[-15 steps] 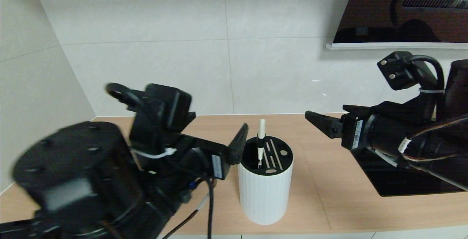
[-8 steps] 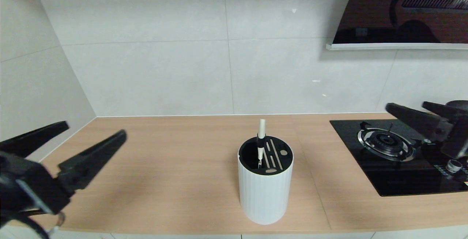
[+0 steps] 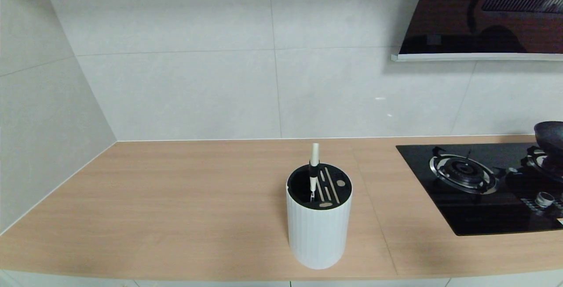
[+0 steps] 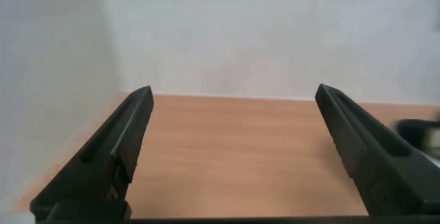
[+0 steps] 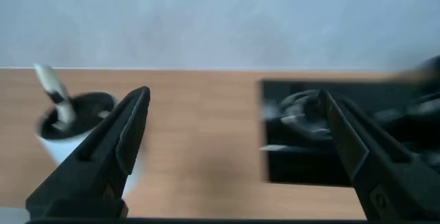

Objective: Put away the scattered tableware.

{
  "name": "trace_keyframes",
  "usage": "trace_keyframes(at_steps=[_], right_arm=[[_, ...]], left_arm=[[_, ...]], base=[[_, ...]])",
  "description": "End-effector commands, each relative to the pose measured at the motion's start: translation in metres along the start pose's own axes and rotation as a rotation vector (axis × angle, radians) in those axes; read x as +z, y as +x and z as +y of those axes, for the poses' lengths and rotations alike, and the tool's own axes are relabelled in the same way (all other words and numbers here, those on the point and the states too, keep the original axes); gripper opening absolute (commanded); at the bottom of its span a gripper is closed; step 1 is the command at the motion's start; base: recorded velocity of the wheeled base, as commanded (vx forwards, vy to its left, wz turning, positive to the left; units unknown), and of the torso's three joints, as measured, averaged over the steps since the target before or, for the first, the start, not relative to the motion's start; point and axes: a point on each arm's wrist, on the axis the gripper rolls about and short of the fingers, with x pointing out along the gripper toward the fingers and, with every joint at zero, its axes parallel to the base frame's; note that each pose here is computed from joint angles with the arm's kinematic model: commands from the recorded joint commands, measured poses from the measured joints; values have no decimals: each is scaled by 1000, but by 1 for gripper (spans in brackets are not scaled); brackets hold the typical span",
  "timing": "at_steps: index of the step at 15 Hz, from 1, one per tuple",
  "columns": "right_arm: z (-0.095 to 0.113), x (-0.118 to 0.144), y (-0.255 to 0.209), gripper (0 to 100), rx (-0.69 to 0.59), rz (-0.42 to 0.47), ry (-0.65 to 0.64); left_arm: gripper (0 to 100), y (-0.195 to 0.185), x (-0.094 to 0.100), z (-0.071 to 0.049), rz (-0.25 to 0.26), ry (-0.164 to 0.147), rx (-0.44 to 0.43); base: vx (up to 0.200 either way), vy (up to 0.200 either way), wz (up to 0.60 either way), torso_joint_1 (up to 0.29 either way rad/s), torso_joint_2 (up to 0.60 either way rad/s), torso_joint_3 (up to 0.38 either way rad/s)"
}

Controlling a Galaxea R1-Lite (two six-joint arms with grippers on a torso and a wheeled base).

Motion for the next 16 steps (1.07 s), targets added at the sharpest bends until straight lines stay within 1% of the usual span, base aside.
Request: trace_keyframes(at_steps=[1,2,3,4,5,7,8,9,10,11,12,13,14,15,16], right_arm=[[-1,-8,-54,100,-167,-154,-85],[0,-14,-60,100,-196,-164,-90],[3,-26,-67,100,-222,-170,-98],[5,-35,-73,100,-214,-179,-100],[5,-41,-72,100,-196,-172,-100],[5,-47,-71,100,-179,-168,-72],[5,-64,-74,100,-135,-174,-58],[6,-81,-66,100,-110,-112,-28],[7,-95,-61,100,-105,-66,16],[8,-107,-57,100,-102,-23,21],[8,-116,-54,100,-101,-5,21],[9,-124,-51,100,-97,7,22],[10,-134,-48,100,-94,19,21],[10,-139,-47,100,-91,42,22],[10,-141,-47,100,-78,63,28]], left_arm=[[100,-36,-6,7,-103,-20,84],[100,-36,-6,7,-101,-35,94],[100,-36,-8,5,-97,-31,126],[100,-37,-9,2,-94,-39,160],[100,-41,-11,0,-103,-33,190],[100,-52,-25,-4,-97,-4,155],[100,-48,-39,-5,-41,-4,153],[100,-45,-47,-7,-17,-37,146],[100,-40,-59,-9,25,-46,133],[100,-35,-74,-11,80,-41,106],[100,-30,-92,-14,139,-29,81],[100,-26,-108,-16,171,-20,68],[100,-23,-124,-18,192,-14,30],[100,-21,-133,-20,201,-16,-21],[100,-21,-132,-21,181,-29,-58]], base=[[0,0,0,0,0,0],[0,0,0,0,0,0],[0,0,0,0,0,0],[0,0,0,0,0,0],[0,0,0,0,0,0],[0,0,0,0,0,0],[0,0,0,0,0,0],[0,0,0,0,0,0],[0,0,0,0,0,0],[0,0,0,0,0,0],[0,0,0,0,0,0],[0,0,0,0,0,0],[0,0,0,0,0,0],[0,0,0,0,0,0],[0,0,0,0,0,0]])
